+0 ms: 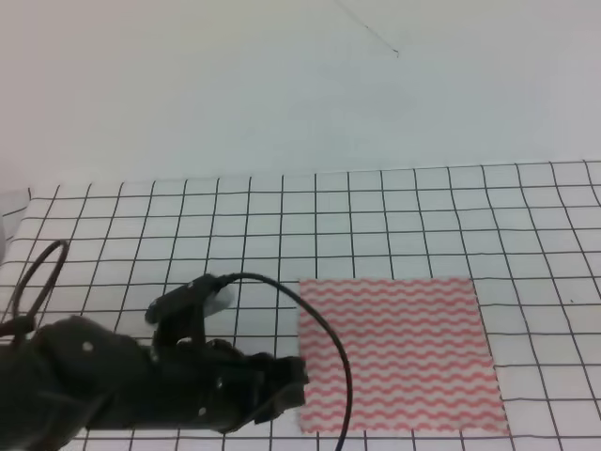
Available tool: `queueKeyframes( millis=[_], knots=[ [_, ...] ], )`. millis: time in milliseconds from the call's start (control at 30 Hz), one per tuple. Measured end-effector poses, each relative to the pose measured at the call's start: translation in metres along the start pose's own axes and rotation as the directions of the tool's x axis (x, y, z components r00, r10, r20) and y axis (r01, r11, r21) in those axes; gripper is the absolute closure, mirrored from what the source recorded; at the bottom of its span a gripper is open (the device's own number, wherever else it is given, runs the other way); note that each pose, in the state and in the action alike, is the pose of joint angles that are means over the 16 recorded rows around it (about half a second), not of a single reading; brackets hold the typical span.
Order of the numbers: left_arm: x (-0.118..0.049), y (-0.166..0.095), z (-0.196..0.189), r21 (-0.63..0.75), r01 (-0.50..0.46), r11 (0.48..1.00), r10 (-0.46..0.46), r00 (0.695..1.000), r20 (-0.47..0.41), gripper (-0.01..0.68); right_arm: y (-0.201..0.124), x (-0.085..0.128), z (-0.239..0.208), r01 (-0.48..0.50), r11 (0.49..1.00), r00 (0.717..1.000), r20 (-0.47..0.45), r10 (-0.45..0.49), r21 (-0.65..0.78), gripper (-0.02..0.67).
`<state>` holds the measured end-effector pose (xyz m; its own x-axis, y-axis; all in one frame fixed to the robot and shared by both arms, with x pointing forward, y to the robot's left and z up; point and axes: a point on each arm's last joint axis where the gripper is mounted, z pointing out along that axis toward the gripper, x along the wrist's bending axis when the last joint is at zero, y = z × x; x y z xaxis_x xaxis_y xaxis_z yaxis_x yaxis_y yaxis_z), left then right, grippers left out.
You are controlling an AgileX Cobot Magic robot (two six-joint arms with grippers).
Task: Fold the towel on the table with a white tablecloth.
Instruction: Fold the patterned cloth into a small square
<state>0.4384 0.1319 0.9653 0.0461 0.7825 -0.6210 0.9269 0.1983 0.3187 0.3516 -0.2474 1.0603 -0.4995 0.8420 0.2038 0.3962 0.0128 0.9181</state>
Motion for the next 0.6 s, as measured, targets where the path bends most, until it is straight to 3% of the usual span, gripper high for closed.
queueKeyframes(
  millis=[267,600],
  knots=[
    [0.003,0.004,0.026,0.069,0.035,0.997,-0.032,0.999,-0.033,0.464,0.000,0.001,0.000,0.009,1.000,1.000,-0.005,-0.009,0.003,0.650],
    [0.017,0.001,0.050,0.097,0.120,0.988,-0.111,0.989,-0.098,0.453,0.000,0.001,0.000,0.009,1.000,1.000,-0.006,-0.009,0.004,0.650]
  ],
)
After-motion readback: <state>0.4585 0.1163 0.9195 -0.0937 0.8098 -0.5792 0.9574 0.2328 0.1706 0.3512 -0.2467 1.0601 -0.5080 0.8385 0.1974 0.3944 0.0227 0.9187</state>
